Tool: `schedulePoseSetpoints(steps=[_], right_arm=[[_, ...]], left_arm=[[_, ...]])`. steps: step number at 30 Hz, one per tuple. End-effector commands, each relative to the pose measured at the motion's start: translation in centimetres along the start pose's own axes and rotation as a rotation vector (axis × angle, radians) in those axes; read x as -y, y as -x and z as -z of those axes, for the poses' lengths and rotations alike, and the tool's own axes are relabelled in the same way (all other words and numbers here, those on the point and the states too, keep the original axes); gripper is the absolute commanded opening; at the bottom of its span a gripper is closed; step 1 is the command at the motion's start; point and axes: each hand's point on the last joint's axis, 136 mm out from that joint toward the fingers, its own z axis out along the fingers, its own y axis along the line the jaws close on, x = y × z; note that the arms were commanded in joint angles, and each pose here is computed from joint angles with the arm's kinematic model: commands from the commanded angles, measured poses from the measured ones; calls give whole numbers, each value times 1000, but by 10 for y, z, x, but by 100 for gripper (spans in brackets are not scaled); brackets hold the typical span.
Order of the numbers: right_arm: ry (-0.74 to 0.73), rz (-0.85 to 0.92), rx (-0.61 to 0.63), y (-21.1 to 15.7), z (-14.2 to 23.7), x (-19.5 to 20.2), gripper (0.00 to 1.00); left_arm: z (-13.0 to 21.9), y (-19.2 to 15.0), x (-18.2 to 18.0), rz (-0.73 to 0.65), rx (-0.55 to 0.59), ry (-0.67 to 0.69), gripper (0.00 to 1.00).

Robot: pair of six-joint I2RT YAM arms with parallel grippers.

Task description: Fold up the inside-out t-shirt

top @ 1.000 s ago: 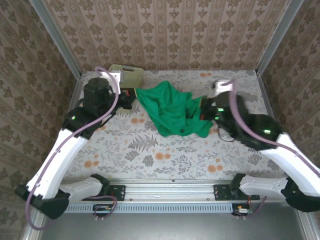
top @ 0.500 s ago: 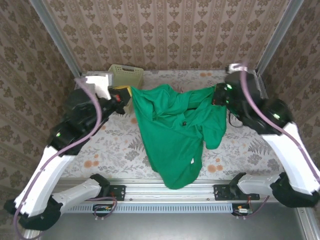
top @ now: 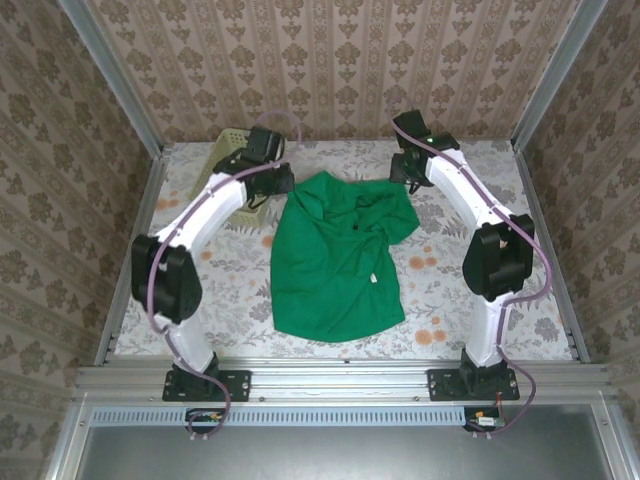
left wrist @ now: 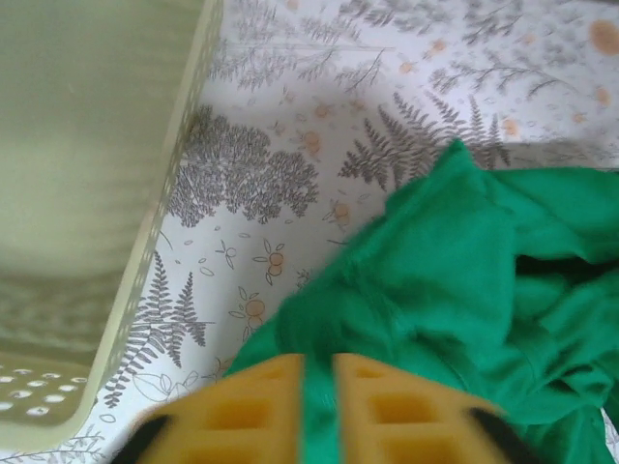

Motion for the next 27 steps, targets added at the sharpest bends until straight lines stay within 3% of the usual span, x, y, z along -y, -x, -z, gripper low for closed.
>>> schedulePoseSetpoints(steps=[1,3,6,12,14,21,27], right_arm=[[-3,115,69,-2,41,-12,73],[28,183,78,-33,57,-23,78],[136,253,67,-102,86,-49,80],[305,251,-66,-239,101,-92,79],[330,253,-100,-270,100,-106,79],[358,239,-212,-337,87,-152,78],[253,168,-287,-365,60,-150,73]], left_arm=[[21,-10,15,-39,-123,-107,51],[28,-21,5,-56,-132,-75,62],[52,-39,-6,-53,-86,-67,71],[94,-77,-20,-23,37,-108,78],[102,-93,-21,-28,65,-136,81],[112,-143,-41,-39,90,-141,87],[112,-169,-51,-20,77,-143,89]])
